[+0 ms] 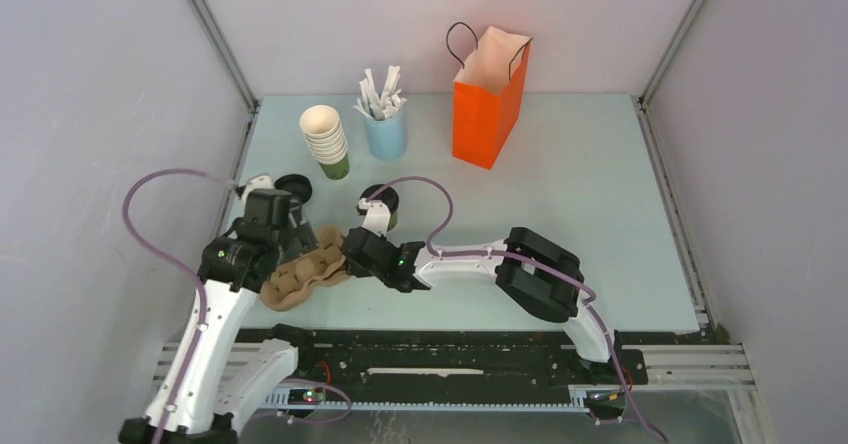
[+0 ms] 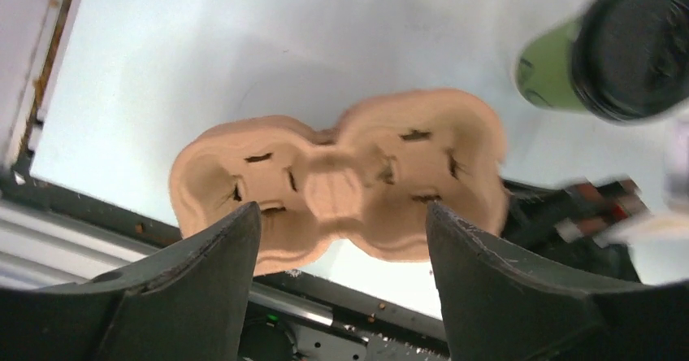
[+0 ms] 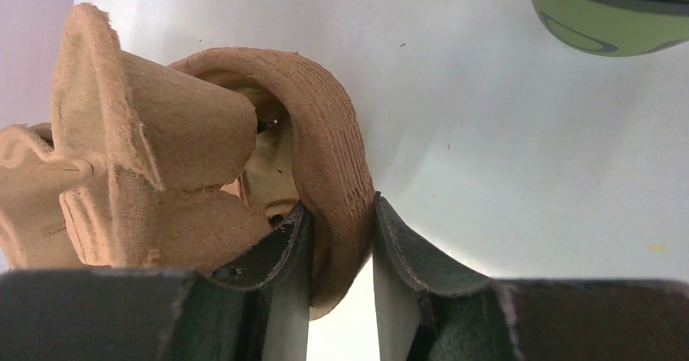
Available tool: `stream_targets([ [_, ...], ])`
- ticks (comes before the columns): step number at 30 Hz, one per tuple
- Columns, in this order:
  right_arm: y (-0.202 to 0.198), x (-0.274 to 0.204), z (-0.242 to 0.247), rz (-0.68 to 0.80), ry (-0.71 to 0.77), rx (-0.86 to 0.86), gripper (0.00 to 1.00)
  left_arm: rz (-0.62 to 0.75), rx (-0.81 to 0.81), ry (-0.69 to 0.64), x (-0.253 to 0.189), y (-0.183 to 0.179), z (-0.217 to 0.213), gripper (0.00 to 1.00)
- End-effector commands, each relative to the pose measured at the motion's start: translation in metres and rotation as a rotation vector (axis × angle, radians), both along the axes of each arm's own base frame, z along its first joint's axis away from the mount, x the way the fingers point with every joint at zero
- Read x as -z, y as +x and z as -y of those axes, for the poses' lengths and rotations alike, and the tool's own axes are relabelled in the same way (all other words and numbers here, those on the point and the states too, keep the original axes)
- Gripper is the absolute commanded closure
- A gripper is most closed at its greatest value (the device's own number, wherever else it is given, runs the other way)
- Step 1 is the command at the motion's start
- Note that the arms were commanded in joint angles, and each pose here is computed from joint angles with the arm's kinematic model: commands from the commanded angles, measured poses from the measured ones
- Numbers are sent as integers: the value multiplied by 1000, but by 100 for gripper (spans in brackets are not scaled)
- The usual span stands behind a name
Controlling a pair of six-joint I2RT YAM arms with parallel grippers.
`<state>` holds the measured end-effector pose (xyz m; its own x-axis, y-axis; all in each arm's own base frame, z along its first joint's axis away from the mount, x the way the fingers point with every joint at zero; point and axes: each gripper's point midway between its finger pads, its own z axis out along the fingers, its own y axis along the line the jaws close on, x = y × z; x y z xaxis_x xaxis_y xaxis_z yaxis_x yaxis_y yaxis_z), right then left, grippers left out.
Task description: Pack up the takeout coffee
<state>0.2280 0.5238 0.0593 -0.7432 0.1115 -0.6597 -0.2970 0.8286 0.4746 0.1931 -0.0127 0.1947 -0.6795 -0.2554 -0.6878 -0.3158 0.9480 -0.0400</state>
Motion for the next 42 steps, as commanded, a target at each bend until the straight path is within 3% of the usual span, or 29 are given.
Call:
stream_targets([
  [1,3,-24,5,-8,46,8,100,-82,-136,-120,34,-5,-17,20],
  [5,4,-28,4,-11,61,3,100,-155,-271,-115,50,-7,-29,18],
  [9,8,-35,3,-13,83,5,100,-193,-278,-215,76,-1,-14,21],
  [15,11,-33,3,-28,93,0,100,-222,-254,-221,88,12,-10,23],
  [23,13,-36,1,-18,96,-2,100,-222,-248,-253,95,15,-4,49],
  [32,15,-32,-3,-1,56,0,100,-196,-255,-249,82,7,-6,62],
  [41,11,-36,-10,122,-87,1,100,-145,-281,-276,56,3,-5,75],
  [42,10,-33,-10,117,-107,-2,100,-145,-299,-261,55,2,-9,80],
])
